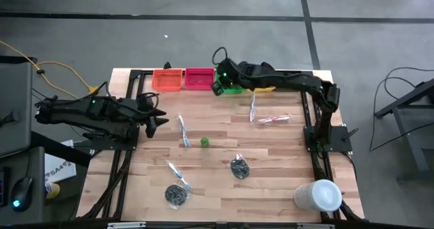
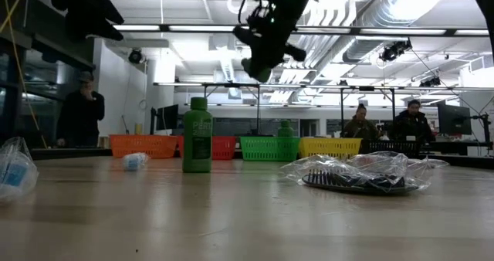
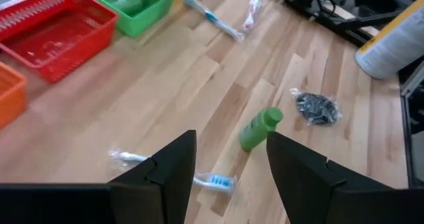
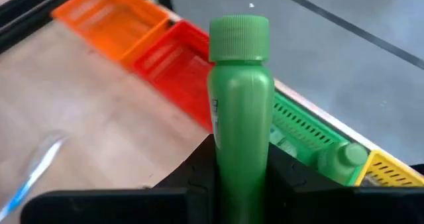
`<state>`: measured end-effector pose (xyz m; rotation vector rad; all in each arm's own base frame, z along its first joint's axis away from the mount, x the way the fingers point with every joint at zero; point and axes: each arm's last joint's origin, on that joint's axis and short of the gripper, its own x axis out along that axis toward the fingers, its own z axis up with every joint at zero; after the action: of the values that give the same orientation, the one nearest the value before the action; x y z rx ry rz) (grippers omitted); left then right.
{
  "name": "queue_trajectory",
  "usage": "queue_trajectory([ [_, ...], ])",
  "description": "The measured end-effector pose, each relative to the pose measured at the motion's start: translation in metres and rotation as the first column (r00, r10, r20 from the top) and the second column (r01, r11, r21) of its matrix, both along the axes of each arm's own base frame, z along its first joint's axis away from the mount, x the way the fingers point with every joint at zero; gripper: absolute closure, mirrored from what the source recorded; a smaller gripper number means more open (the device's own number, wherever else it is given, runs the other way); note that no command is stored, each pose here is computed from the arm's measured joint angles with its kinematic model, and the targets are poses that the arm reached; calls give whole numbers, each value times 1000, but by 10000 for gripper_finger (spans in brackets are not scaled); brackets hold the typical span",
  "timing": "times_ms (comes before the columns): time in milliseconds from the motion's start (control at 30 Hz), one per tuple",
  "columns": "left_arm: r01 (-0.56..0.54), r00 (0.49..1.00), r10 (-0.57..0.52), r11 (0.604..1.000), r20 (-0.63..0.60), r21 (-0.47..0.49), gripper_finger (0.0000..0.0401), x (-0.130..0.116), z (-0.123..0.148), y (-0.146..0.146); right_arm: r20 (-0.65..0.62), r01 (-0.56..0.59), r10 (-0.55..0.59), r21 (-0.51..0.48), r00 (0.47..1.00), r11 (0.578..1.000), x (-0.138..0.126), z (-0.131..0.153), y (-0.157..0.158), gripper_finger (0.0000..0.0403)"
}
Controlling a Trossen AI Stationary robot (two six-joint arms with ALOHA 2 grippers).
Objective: Pick & Place Travel size toiletries
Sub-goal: Put the green shampoo into the green bin
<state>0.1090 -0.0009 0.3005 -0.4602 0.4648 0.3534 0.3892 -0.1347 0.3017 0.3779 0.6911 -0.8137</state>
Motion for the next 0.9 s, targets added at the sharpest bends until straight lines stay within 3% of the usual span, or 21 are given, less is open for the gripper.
queue_trajectory([
  [300, 16, 993, -14, 1000, 113, -13, 215, 15, 3, -2, -30, 70, -70, 1, 997, 998, 2, -33, -56, 340],
  [500, 12, 987, -9, 1000, 162, -21, 215, 17, 8, -2, -190, -163, 166, 33, 968, 986, -3, -60, -80, 340],
  [667, -44, 983, 51, 998, 176, -45, 215, 17, 8, -1, -229, -296, 307, 83, 924, 952, -6, -78, -96, 340],
  [900, -60, 981, 73, 996, 180, -72, 215, 17, 8, 0, -267, -348, 370, 127, 890, 929, -12, -91, -108, 333],
])
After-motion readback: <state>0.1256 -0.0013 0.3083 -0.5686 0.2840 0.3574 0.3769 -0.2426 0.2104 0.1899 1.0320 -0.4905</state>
